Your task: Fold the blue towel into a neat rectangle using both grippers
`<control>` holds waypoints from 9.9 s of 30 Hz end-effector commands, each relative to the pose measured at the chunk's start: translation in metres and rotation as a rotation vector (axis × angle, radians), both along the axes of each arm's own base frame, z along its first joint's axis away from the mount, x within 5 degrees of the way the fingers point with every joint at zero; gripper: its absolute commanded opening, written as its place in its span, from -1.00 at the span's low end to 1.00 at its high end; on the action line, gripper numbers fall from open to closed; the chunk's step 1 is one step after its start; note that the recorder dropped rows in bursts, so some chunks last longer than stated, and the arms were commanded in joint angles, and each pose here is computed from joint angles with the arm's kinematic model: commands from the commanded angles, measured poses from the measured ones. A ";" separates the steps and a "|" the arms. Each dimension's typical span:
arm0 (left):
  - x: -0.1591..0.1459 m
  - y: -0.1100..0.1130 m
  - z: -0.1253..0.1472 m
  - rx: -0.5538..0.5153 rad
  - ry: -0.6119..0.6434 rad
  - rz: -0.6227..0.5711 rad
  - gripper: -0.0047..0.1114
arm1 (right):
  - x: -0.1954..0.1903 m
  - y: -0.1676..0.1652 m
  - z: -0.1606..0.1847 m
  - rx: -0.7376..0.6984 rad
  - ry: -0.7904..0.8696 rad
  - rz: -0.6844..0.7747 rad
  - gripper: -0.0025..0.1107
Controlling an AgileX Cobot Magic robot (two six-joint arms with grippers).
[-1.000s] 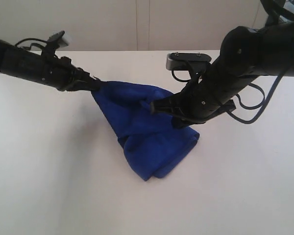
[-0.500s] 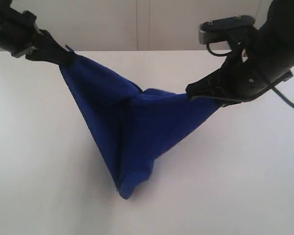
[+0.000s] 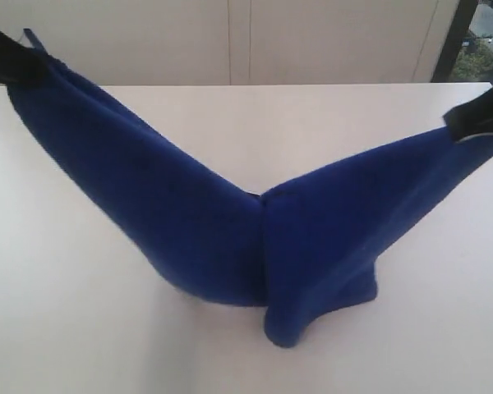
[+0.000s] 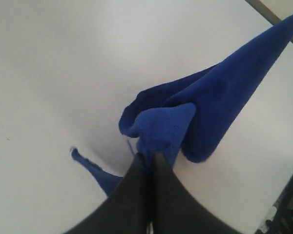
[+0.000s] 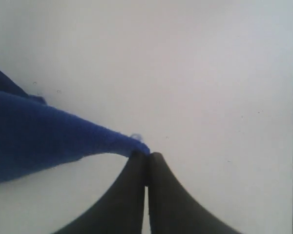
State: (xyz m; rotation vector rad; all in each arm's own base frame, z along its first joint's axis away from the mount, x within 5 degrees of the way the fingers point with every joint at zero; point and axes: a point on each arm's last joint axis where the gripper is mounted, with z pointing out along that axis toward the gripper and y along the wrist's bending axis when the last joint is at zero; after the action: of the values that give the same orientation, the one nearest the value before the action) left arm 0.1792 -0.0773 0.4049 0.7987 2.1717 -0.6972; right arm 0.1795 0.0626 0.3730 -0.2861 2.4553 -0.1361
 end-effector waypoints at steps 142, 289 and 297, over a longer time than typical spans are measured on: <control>0.139 0.043 -0.266 0.527 0.581 0.409 -0.92 | 0.247 -0.035 -0.238 0.102 0.281 -0.226 -0.96; -0.062 0.044 -0.085 0.255 0.056 0.420 -0.92 | 0.157 -0.095 -0.241 0.138 0.404 -0.225 -0.40; -0.062 0.044 -0.085 0.251 0.047 0.424 -0.92 | 0.155 -0.095 -0.250 0.142 0.453 -0.229 -0.53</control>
State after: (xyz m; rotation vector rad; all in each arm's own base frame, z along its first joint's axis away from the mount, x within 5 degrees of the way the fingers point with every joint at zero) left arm 0.1197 -0.0322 0.3219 0.4196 2.3941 -0.2240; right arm 0.3362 -0.0310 0.1291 0.0418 2.8904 0.0044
